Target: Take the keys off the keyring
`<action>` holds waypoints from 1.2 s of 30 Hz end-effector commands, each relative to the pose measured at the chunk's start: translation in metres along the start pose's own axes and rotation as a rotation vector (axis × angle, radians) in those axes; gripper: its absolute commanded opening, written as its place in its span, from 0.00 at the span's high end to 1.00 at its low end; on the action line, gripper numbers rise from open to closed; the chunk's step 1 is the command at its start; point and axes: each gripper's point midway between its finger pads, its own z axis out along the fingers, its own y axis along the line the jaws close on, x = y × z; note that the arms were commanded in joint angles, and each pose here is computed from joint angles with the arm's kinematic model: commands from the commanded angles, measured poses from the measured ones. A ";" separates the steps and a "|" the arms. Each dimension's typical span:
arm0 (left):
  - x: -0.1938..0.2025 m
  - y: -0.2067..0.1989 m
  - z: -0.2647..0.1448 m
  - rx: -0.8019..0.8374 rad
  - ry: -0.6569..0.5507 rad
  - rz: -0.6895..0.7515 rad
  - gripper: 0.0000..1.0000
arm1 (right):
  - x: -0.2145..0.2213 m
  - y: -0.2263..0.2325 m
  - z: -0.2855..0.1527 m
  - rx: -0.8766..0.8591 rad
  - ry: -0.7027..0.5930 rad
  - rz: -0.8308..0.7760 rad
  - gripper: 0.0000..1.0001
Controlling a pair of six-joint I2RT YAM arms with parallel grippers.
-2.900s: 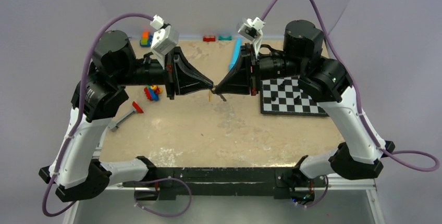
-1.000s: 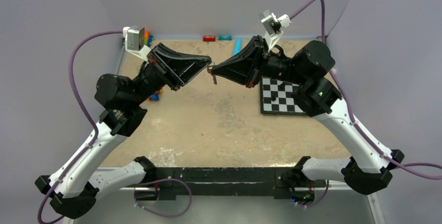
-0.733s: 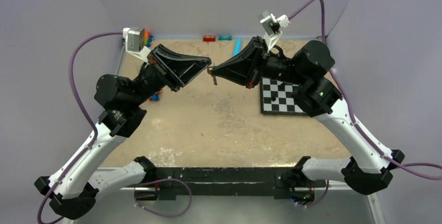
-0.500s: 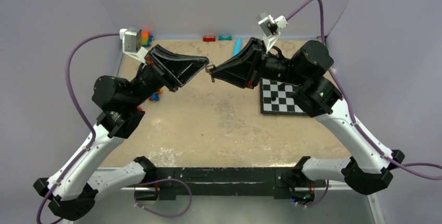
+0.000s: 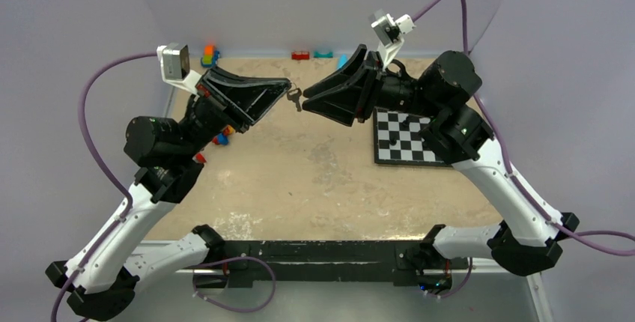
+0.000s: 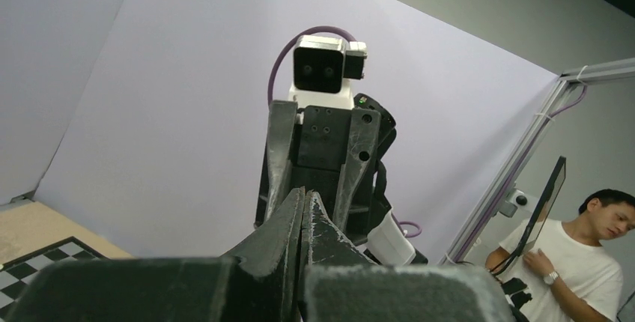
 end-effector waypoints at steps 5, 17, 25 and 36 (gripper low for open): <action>-0.010 -0.004 0.001 0.021 -0.059 0.001 1.00 | -0.034 0.027 0.002 -0.075 -0.067 -0.085 0.57; -0.008 0.000 0.002 0.032 -0.069 -0.017 1.00 | -0.034 0.017 0.012 -0.073 -0.073 -0.063 0.63; -0.007 0.000 0.001 0.028 -0.067 -0.014 1.00 | -0.034 0.015 0.013 -0.066 -0.075 -0.069 0.63; -0.005 0.004 0.000 0.015 -0.067 -0.008 1.00 | -0.038 0.020 0.014 -0.091 -0.080 -0.064 0.72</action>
